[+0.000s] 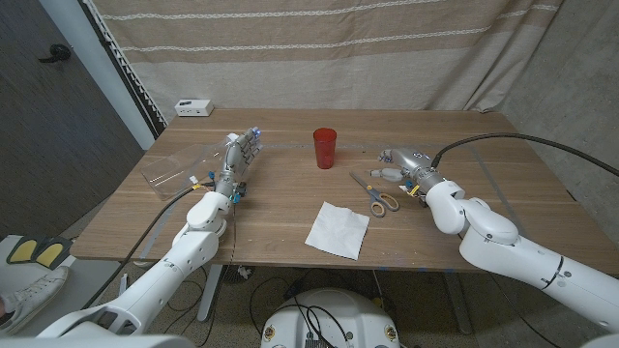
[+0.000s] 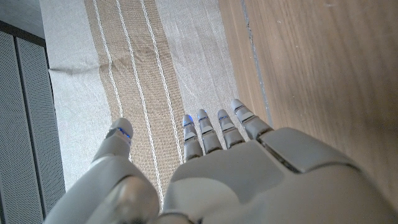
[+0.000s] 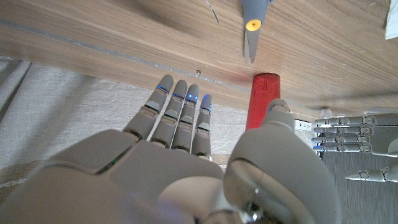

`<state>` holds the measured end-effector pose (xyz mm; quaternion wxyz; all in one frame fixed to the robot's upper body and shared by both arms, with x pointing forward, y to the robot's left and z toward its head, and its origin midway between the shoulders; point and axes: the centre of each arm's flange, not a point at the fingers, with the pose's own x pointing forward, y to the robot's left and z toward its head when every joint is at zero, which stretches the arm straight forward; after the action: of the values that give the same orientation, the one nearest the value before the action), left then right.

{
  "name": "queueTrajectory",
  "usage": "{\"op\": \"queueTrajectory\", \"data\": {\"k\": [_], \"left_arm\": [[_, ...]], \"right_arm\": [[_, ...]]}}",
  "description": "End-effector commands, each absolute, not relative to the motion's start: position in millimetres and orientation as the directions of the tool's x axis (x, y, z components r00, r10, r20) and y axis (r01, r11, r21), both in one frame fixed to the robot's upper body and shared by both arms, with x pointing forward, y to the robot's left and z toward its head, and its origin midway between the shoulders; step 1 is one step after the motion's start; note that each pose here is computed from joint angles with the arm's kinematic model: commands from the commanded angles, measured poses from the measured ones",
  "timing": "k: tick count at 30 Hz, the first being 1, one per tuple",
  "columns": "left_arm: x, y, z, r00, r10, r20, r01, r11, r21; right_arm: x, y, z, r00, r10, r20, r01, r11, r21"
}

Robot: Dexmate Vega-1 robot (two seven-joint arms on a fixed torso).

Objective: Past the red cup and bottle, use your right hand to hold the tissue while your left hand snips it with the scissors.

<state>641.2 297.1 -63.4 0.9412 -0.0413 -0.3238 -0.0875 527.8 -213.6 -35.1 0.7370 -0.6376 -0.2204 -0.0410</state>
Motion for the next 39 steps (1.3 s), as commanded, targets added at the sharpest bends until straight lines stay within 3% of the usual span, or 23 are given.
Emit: {"op": "queueTrajectory", "data": {"k": [1, 39], "left_arm": [[640.8, 299.7, -64.6, 0.776, -0.134, 0.617, 0.187, 0.982, -0.022], [635.0, 302.8, -69.5, 0.782, -0.128, 0.61, 0.163, 0.987, -0.002]], "right_arm": [[530.4, -208.2, -36.8, 0.92, 0.2, 0.338, 0.309, 0.163, -0.937], [532.9, -196.0, -51.6, 0.934, 0.221, 0.282, 0.269, 0.086, -0.959]]}}
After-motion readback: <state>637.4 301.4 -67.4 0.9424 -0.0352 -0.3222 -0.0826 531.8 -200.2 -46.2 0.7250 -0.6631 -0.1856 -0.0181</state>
